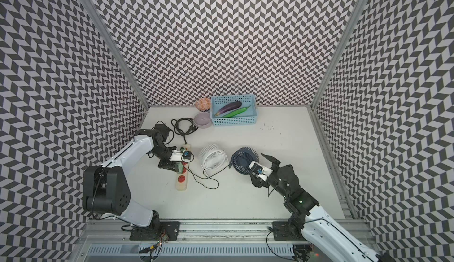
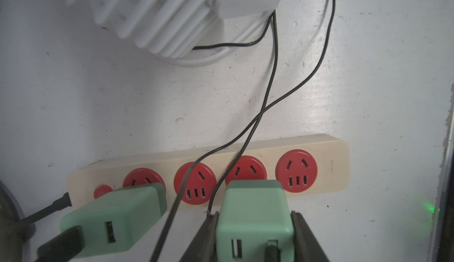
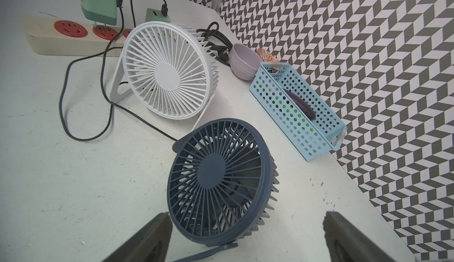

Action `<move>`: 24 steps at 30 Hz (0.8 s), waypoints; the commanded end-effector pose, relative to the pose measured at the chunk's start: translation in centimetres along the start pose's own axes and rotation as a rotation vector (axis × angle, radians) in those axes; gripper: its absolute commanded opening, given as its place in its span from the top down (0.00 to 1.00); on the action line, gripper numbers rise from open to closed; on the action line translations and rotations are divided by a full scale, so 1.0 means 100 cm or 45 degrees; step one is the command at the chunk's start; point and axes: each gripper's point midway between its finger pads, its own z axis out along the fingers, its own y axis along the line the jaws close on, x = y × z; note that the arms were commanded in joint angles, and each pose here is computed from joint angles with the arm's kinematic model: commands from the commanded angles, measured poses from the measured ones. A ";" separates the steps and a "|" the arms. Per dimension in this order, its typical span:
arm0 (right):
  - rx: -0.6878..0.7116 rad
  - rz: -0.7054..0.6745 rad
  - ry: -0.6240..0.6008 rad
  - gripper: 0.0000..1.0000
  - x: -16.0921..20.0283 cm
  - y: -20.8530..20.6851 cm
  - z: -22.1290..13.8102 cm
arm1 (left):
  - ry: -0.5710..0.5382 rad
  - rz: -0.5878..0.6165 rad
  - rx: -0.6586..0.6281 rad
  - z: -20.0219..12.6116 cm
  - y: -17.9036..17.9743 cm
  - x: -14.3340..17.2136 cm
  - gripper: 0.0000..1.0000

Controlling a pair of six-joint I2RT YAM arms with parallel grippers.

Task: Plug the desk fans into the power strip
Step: Insert the plug into the socket.

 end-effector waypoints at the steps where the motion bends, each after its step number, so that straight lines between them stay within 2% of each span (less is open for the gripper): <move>1: 0.035 -0.006 -0.063 0.00 -0.010 -0.006 -0.001 | -0.006 0.013 -0.013 0.003 0.010 -0.002 1.00; 8: 0.040 -0.008 -0.061 0.00 -0.009 -0.007 -0.001 | 0.018 0.011 0.011 0.004 0.009 0.001 1.00; 24: 0.042 -0.006 -0.068 0.00 -0.010 -0.008 -0.002 | 0.051 -0.039 0.009 0.036 0.004 0.001 1.00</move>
